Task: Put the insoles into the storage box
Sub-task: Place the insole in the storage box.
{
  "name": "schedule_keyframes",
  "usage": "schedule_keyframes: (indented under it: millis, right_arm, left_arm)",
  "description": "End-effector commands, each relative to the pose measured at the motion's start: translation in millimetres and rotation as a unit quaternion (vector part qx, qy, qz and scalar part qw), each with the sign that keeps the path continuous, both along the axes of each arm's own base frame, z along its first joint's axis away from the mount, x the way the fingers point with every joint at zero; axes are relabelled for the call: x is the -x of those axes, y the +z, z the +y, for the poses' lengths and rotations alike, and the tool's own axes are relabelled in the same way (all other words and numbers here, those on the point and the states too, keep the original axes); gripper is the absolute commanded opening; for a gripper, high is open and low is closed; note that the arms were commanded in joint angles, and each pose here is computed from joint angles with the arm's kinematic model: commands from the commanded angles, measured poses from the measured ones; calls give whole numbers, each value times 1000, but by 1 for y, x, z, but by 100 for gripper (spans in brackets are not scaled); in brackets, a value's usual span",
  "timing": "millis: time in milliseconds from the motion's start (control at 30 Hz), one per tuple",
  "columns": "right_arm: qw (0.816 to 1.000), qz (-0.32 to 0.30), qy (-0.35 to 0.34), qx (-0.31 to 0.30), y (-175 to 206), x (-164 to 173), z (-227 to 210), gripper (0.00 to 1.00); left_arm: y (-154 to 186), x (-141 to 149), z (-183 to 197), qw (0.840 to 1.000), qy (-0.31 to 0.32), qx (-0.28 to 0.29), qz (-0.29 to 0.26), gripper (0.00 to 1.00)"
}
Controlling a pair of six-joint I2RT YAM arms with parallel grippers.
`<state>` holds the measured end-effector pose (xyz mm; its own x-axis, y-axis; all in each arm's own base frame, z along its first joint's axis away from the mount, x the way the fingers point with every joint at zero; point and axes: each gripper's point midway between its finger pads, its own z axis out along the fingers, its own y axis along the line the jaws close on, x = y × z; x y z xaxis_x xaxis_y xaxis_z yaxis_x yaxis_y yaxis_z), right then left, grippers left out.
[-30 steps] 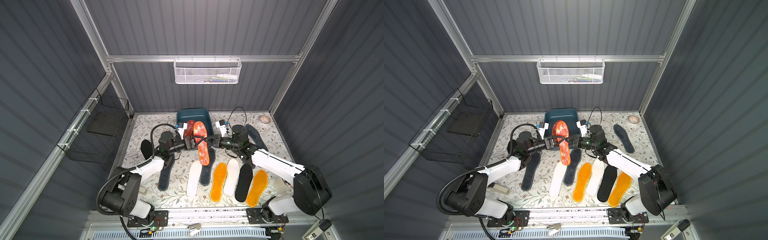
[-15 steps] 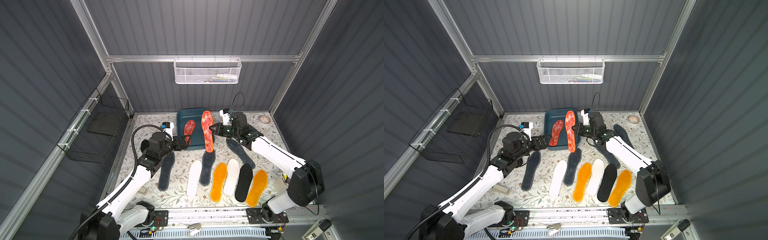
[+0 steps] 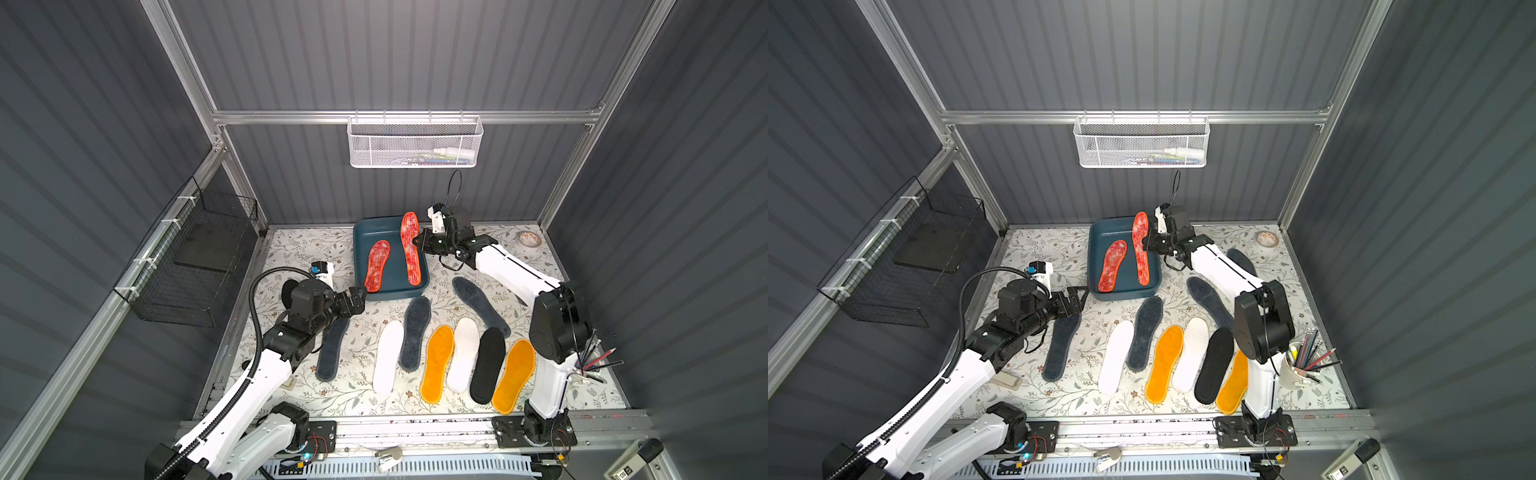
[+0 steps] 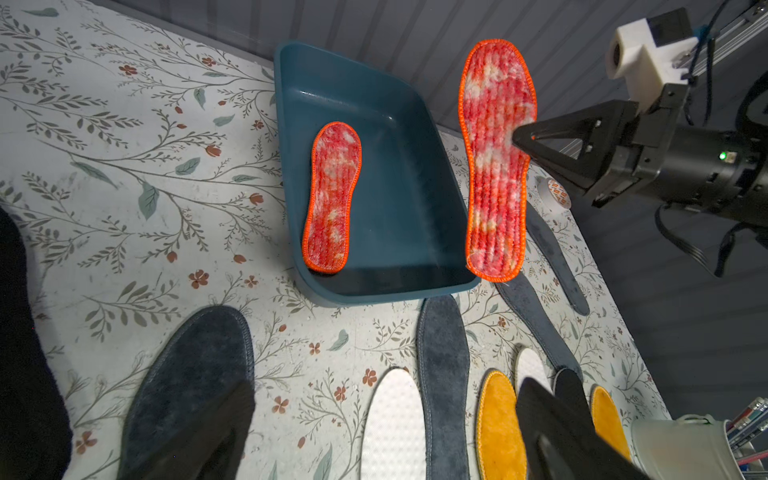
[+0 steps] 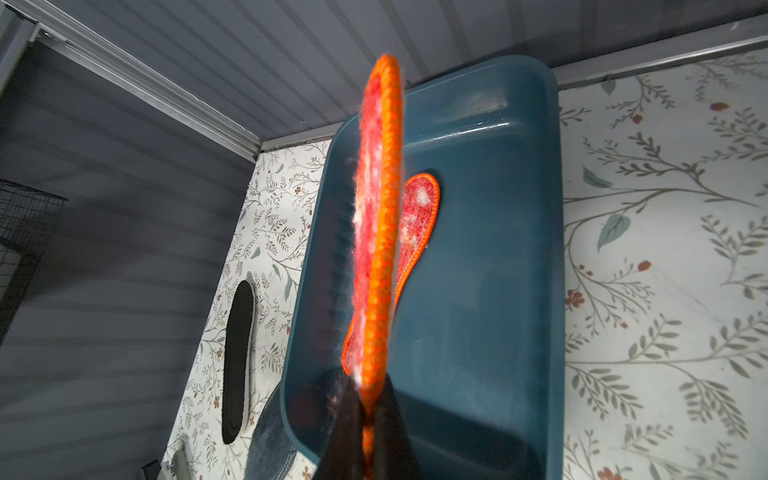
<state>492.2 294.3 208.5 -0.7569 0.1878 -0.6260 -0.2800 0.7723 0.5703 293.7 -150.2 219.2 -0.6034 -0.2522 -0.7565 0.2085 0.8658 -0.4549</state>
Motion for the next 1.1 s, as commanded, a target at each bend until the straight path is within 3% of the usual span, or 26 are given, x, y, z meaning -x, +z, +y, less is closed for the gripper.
schedule_keyframes:
  millis: [0,367,1067]
  right_arm:
    - [1000,-5,14,-2,0,-9,7,0]
    - [1000,19,6,-10,-33,-43,24,0]
    - [997,79,8,23,-111,-56,37,0]
  left_arm:
    - [-9,6,6,1000,6,-12,10,100]
    - [-12,8,6,1000,6,-10,16,99]
    - [-14,6,5,1000,7,-12,20,99]
